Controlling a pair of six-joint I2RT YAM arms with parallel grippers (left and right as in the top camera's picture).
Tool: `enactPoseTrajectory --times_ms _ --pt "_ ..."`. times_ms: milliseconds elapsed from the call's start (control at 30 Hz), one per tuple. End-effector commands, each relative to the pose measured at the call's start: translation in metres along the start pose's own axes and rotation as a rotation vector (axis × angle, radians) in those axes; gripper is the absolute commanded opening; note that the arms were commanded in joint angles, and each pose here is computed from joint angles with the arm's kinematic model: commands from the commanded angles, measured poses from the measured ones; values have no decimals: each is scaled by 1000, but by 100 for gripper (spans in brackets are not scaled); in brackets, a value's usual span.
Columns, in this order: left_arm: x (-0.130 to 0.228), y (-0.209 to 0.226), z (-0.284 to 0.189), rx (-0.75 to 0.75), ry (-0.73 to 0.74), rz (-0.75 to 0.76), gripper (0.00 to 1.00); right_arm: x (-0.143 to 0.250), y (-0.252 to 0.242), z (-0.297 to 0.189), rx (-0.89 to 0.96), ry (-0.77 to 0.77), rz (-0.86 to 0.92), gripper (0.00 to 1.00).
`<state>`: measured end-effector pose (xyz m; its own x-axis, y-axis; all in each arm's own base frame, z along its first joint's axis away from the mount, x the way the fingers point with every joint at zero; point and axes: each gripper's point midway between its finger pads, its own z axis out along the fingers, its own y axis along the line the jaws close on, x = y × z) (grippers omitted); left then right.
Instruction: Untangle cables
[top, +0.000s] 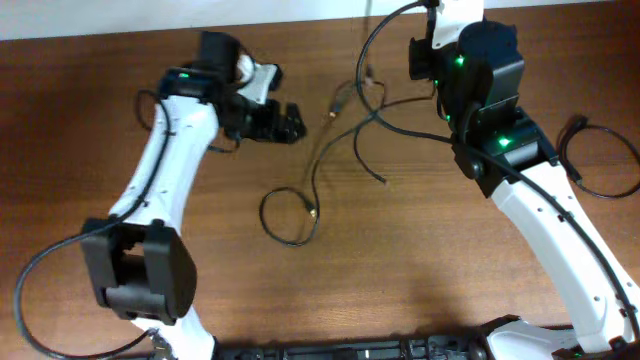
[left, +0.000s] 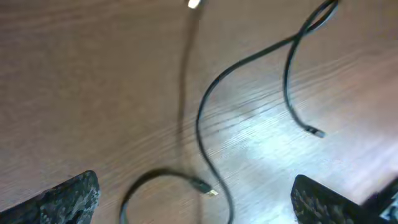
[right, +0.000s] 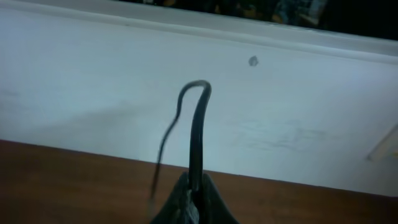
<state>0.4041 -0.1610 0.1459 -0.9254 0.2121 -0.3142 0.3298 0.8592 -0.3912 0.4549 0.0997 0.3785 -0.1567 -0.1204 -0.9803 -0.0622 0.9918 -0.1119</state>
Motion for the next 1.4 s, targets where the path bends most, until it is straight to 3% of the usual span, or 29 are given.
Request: enactPoseTrajectory --times_ms 0,133,167,200,233,267,300,367,400,467,533,633,800,900,967,1100,1167,1267,1367 --pt "24 10 55 -221 133 197 99 -8 -41 -1 107 -17 13 4" --pt "39 -15 137 -187 207 301 99 -6 -56 0 140 -13 21 4" --pt "53 -15 153 -190 260 306 79 -6 -56 0 140 -14 21 4" --pt "64 -11 162 -194 305 301 52 -6 -56 0 140 -14 21 4" --pt "70 -9 163 -196 330 293 46 -6 -56 0 141 -14 21 4" --pt "76 -8 162 -198 353 288 25 -6 -60 0 150 -13 19 4" --pt "80 10 155 -296 383 296 0 -5 -71 1 173 -11 23 4" --pt "77 93 99 -795 448 268 0 -9 -135 -5 342 -41 50 4" --pt "74 117 82 -891 436 206 0 -16 -179 -16 484 -80 72 4" --pt "82 148 76 -792 417 -3 0 -26 -270 -52 733 -169 106 4" --pt "88 160 79 -620 399 -151 0 -29 -327 -78 778 -223 94 4" --pt "90 167 77 -525 384 -234 0 -31 -349 -72 694 -256 58 4" --pt "84 150 88 -461 364 -219 1 -48 -393 0 696 -259 2 4" --pt "84 151 88 -461 362 -219 5 -73 -403 11 689 -322 -19 4" --pt "78 152 90 -462 338 -214 7 -38 -408 37 664 -236 -1 4" --pt "73 153 92 -462 315 -209 9 152 -397 124 541 216 102 4" --pt "72 152 92 -457 313 -210 12 219 -364 156 431 347 143 4" --pt "71 149 94 -434 308 -217 13 258 -278 199 244 430 135 4" --pt "71 149 94 -435 308 -217 15 281 -227 214 163 494 120 4"
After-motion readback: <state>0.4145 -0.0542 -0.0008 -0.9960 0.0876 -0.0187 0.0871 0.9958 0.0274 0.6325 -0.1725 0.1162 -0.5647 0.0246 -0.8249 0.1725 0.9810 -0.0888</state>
